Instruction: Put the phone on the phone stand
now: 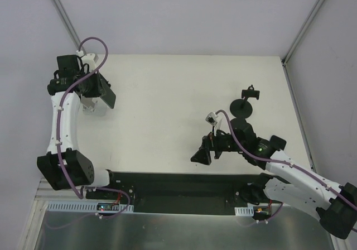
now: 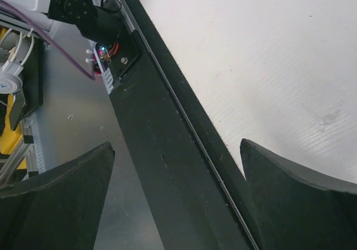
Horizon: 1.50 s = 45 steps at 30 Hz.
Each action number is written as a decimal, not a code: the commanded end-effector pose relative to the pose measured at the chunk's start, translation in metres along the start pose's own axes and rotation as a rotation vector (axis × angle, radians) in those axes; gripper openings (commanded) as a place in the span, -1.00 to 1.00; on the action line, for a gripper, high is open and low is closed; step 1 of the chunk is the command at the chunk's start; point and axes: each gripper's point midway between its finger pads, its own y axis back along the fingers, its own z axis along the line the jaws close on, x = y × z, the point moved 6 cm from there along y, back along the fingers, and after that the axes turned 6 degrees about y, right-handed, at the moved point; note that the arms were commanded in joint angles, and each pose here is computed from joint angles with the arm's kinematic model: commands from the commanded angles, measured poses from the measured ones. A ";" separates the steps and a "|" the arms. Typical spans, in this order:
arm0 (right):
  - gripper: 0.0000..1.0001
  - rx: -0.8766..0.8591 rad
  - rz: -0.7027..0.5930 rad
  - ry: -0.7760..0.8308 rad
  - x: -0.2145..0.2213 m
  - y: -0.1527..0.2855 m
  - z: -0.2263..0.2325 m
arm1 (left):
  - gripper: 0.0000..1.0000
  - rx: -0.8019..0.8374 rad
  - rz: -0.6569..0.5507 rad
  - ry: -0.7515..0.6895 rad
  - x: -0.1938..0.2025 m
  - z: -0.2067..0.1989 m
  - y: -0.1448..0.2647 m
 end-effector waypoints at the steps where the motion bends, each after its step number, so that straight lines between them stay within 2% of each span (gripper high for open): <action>1: 0.93 -0.093 -0.065 0.034 -0.025 0.016 0.026 | -1.00 -0.050 -0.074 -0.105 -0.027 0.029 0.016; 5: 0.93 -0.050 -0.039 0.152 -0.022 0.035 0.028 | -1.00 -0.055 -0.126 -0.206 -0.041 0.031 0.020; 6: 0.93 0.010 -0.054 0.152 -0.022 0.036 0.022 | -1.00 -0.072 -0.168 -0.253 -0.043 0.035 0.016; 8: 0.93 -0.001 -0.084 0.171 -0.021 0.038 0.023 | -1.00 -0.140 -0.241 -0.300 -0.046 0.040 0.025; 12: 0.93 0.041 -0.115 0.189 -0.022 0.042 0.020 | -1.00 -0.214 -0.232 -0.386 -0.053 0.054 0.024; 18: 0.93 0.061 -0.124 0.191 -0.015 0.047 0.019 | -1.00 -0.178 -0.174 -0.365 -0.052 0.072 0.010; 31: 0.93 0.114 -0.120 0.215 -0.011 0.050 0.014 | -1.00 -0.080 -0.007 -0.222 -0.026 0.112 -0.039; 45: 0.93 0.129 -0.106 0.211 -0.010 0.048 0.011 | -1.00 -0.079 0.000 -0.178 -0.031 0.128 -0.048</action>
